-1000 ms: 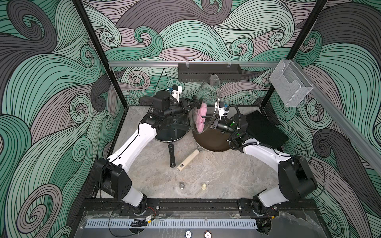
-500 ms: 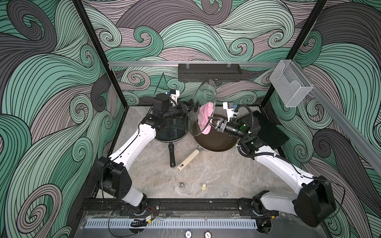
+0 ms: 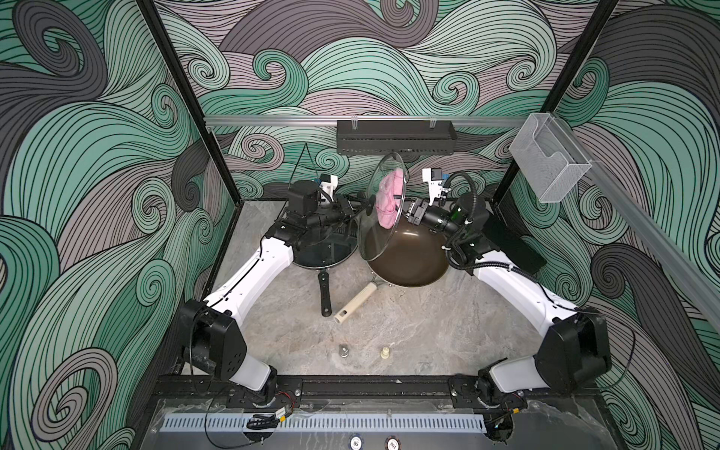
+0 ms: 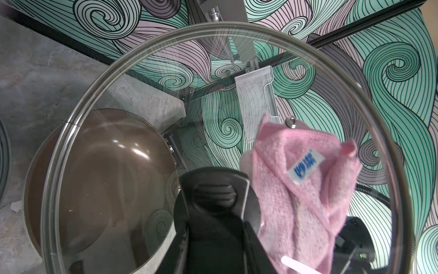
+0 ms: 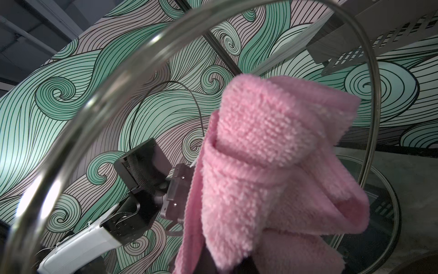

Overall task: Wipe the pot lid with a cloth
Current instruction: Wipe the pot lid.

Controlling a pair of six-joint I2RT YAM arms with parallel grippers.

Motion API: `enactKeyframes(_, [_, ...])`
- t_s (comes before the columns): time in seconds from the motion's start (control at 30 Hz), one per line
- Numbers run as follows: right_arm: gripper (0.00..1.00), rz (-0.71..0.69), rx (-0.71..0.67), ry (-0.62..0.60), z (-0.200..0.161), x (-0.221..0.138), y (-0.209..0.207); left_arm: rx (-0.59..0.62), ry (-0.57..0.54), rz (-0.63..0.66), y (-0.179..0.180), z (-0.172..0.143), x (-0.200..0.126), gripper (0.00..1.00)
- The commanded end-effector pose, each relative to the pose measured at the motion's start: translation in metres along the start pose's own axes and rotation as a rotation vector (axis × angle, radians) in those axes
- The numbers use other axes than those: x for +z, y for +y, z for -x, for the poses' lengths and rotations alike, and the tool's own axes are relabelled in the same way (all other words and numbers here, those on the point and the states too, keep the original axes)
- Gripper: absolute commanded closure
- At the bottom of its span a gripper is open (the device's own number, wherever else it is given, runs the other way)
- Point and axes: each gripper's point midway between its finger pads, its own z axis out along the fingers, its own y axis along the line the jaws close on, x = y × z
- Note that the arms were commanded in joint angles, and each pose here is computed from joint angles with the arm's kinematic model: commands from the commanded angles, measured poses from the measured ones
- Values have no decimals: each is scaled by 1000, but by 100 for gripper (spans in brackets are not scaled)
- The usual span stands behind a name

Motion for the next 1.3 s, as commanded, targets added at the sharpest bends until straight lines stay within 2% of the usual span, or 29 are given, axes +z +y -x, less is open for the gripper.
enactKeyframes(0.0, [100,45,-28,-29,17,12,-1,157,-49,-254,-92,11,-31,100])
enactKeyframes(0.27, [100,26,31,-12,15,38,-38,163,-55,-329,-122,16,-41,100])
enactKeyframes(0.57, [100,26,127,48,-26,45,-59,196,-77,-390,-152,31,-42,100])
enactKeyframes(0.9, [100,87,164,104,-66,36,-25,202,-125,-334,-136,50,-21,100])
enactKeyframes(1.1, [100,112,135,95,-66,12,10,206,-123,-250,-109,52,-6,100])
enactKeyframes(1.27, [100,71,82,77,-59,-5,25,197,-111,-220,-93,47,-2,100])
